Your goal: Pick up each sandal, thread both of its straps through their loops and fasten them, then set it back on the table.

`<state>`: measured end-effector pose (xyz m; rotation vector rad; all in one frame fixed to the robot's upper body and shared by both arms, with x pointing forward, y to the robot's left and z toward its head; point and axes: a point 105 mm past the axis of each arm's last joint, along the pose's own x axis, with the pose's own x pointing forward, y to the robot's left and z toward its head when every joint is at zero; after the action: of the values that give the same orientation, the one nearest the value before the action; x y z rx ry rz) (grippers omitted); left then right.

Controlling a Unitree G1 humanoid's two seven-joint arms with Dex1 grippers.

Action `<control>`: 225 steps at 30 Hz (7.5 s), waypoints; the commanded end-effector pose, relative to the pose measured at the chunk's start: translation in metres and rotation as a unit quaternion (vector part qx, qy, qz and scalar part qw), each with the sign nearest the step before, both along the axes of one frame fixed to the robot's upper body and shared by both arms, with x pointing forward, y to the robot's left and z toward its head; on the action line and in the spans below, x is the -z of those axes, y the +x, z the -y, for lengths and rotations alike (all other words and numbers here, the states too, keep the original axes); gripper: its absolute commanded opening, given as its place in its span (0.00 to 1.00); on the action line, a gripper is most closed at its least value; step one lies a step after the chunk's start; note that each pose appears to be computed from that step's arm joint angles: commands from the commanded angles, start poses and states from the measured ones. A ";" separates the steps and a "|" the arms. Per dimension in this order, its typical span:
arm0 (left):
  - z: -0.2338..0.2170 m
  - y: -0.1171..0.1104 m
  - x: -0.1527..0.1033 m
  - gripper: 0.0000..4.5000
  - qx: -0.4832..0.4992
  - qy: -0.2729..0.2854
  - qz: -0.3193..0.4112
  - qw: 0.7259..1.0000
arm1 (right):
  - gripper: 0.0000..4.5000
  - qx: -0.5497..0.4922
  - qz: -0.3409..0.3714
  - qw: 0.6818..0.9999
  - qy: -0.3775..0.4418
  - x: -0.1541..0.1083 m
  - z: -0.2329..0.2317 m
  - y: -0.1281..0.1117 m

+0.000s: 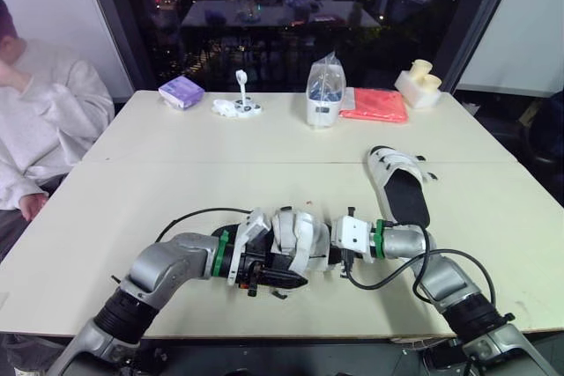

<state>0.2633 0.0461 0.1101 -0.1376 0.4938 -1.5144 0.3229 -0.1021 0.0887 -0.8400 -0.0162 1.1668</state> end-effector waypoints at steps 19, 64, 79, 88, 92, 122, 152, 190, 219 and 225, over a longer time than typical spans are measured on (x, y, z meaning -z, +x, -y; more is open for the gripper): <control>0.019 0.058 -0.051 0.01 -0.078 -0.148 -0.099 0.981 | 0.00 0.018 -0.072 0.995 -0.061 0.046 0.011 -0.010; 0.037 0.041 -0.043 0.01 -0.093 -0.172 -0.186 0.963 | 0.00 0.025 -0.080 0.995 -0.057 0.050 0.010 -0.017; 0.043 0.034 -0.028 0.01 -0.105 -0.147 -0.139 0.974 | 0.00 0.027 -0.082 0.995 -0.056 0.052 0.011 -0.019; 0.042 0.035 -0.016 0.01 -0.112 -0.138 -0.065 0.982 | 0.00 0.028 -0.082 0.995 -0.056 0.052 0.011 -0.019; 0.040 0.029 -0.011 0.01 -0.085 -0.133 -0.034 0.987 | 0.00 0.028 -0.081 0.995 -0.057 0.052 0.011 -0.019; -0.022 -0.011 -0.002 1.00 0.071 -0.028 0.165 0.983 | 0.00 0.024 -0.083 0.995 -0.059 0.053 0.010 -0.020; 0.031 0.036 -0.037 0.01 -0.042 -0.109 0.124 0.985 | 0.00 0.030 -0.078 0.995 -0.063 0.051 0.014 -0.017; -0.010 -0.018 -0.017 0.99 0.077 -0.022 0.089 0.993 | 0.00 0.024 -0.079 0.994 -0.064 0.052 0.011 -0.017; 0.022 0.004 0.015 0.99 -0.020 0.003 0.122 0.992 | 0.00 0.021 -0.089 0.994 -0.064 0.056 0.010 -0.026; 0.023 0.004 0.015 0.99 -0.028 0.006 0.114 0.993 | 0.00 0.022 -0.090 0.994 -0.063 0.056 0.010 -0.027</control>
<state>0.2590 0.0228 0.0959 0.0202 0.3162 -1.5179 0.3185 -0.1074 0.0845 -0.8306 0.0142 1.1117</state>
